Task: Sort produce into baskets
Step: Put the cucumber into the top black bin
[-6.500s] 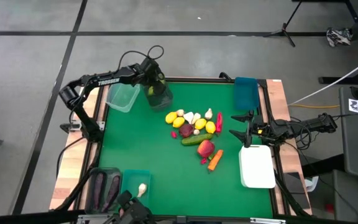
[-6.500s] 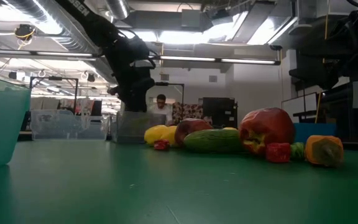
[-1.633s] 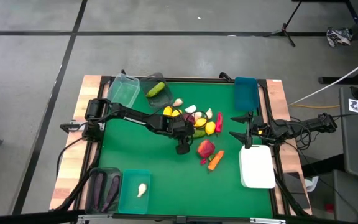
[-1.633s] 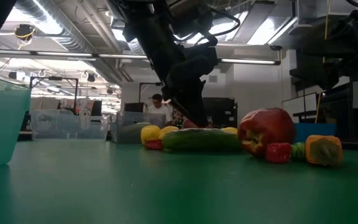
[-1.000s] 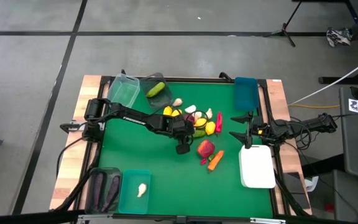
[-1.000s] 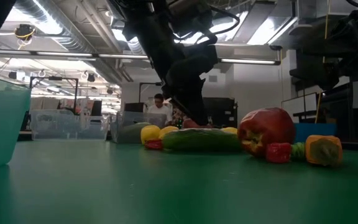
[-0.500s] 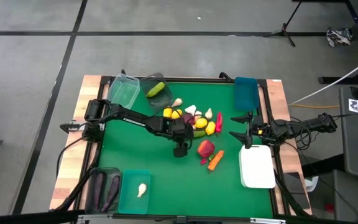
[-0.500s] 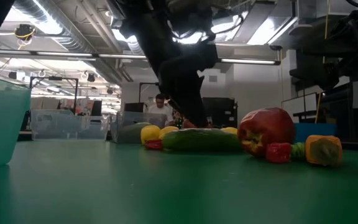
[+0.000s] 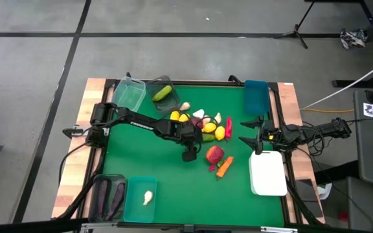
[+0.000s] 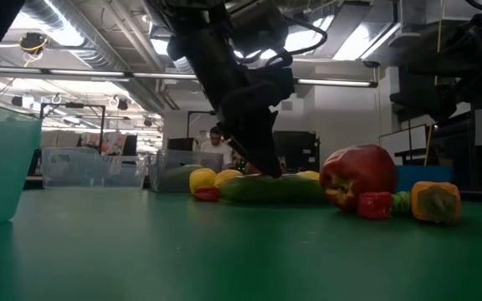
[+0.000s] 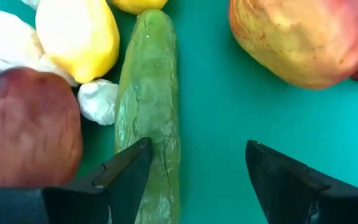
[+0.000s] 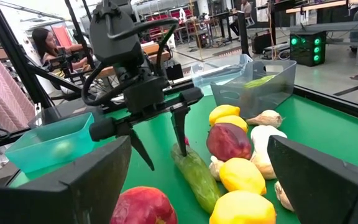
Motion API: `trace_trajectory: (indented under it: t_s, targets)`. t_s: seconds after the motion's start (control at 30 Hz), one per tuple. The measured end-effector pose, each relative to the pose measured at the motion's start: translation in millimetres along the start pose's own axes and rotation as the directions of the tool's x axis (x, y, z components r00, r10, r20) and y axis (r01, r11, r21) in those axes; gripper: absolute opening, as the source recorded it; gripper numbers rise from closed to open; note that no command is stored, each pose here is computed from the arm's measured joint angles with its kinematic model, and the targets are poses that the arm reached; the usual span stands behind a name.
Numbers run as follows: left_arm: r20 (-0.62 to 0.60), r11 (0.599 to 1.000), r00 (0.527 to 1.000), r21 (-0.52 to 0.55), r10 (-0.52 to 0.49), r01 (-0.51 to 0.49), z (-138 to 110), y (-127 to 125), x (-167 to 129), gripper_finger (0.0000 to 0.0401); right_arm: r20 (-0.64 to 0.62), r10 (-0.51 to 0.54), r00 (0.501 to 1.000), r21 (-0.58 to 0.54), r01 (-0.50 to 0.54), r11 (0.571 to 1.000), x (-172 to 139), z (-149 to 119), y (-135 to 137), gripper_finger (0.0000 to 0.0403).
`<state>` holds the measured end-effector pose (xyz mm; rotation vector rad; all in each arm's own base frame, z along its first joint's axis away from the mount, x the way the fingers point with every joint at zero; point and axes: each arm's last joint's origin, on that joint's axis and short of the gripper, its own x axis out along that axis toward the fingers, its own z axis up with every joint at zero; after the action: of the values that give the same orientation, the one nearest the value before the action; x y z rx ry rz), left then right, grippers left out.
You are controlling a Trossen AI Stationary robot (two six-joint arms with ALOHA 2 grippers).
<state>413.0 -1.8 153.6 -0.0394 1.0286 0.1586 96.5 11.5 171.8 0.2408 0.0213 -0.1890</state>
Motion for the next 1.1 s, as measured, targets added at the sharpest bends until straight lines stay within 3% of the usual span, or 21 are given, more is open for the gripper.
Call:
trace_trajectory:
  t_s: [0.73, 0.87, 1.1]
  targets:
    - [-0.005, 1.000, 1.000, -0.012, 0.003, -0.003, -2, 0, 5, 0.0250, 0.000, 0.000, 1.000, 0.000, 0.000, 1.000, 0, 0, 0, 0.0376]
    - [-0.005, 0.999, 1.000, -0.036, 0.002, -0.002, -2, 0, 5, 0.0220, 0.000, 0.000, 1.000, 0.005, 0.000, 1.000, 0, 0, 0, 0.0376]
    - [-0.055, 0.999, 0.998, -0.053, -0.009, 0.006, -10, -1, 11, 0.0135, -0.001, 0.001, 1.000, 0.007, -0.001, 1.000, 0, 0, 0, 0.0376]
